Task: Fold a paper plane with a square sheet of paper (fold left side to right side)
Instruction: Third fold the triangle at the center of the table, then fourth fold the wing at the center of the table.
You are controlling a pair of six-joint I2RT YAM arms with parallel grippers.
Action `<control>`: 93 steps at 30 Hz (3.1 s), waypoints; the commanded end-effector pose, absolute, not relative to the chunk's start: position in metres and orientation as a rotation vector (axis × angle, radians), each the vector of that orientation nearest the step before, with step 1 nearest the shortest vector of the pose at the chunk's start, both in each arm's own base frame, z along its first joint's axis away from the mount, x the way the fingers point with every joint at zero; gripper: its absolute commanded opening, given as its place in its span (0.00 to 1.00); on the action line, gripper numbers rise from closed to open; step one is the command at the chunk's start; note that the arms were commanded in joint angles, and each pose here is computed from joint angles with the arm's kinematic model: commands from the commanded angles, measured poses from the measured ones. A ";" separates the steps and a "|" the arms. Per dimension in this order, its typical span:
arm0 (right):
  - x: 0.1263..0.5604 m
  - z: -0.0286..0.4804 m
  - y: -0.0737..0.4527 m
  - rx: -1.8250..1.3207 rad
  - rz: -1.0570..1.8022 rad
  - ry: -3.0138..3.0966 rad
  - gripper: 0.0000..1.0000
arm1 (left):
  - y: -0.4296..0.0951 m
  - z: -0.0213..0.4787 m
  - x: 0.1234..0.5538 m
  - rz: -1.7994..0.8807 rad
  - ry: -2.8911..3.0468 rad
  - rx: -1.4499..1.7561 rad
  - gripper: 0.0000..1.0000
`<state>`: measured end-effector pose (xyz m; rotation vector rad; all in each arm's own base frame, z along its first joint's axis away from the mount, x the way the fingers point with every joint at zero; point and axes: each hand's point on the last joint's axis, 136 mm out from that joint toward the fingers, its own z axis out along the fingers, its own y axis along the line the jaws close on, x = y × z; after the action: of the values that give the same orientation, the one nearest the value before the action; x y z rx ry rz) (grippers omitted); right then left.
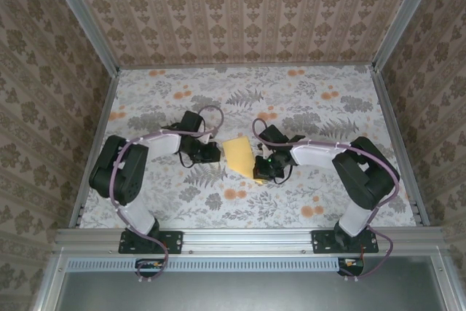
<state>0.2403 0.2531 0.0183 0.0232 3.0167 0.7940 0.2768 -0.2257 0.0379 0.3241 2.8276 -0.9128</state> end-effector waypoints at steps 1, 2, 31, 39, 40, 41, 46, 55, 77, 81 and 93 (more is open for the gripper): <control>0.252 0.044 0.252 -0.036 0.799 2.889 0.22 | -0.215 0.063 0.275 -0.901 2.775 0.288 0.21; 0.255 0.050 0.249 -0.051 0.785 2.861 0.28 | -0.215 0.068 0.273 -0.919 2.762 0.273 0.24; 0.260 0.076 0.248 -0.629 0.442 2.552 0.72 | -0.295 0.065 0.271 -1.275 2.699 0.054 0.37; 0.256 0.057 0.269 -0.745 0.342 2.523 0.67 | -0.299 0.080 0.276 -1.289 2.665 0.049 0.25; 0.257 0.055 0.271 -0.747 0.336 2.528 0.66 | -0.299 0.082 0.276 -1.292 2.662 0.048 0.25; 0.259 0.052 0.272 -0.746 0.322 2.531 0.64 | -0.300 0.083 0.277 -1.298 2.659 0.048 0.25; 0.265 0.045 0.276 -0.756 0.271 2.532 0.60 | -0.303 0.089 0.279 -1.311 2.653 0.047 0.24; 0.270 0.037 0.274 -0.743 0.213 2.532 0.54 | -0.305 0.094 0.281 -1.326 2.649 0.031 0.22; 0.256 0.038 0.280 -0.625 0.504 2.615 0.01 | -0.257 0.102 0.270 -1.208 2.644 -0.054 0.44; 0.255 0.039 0.282 -0.571 0.651 2.648 0.00 | -0.271 0.092 0.270 -1.250 2.660 -0.047 0.38; 0.255 0.036 0.280 -0.459 0.870 2.674 0.00 | -0.317 0.064 0.277 -1.289 2.725 0.013 0.36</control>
<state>0.2578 0.2725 0.0273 -0.4810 2.6903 0.7521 0.2682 -0.3036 0.0555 0.0058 2.7642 -1.2342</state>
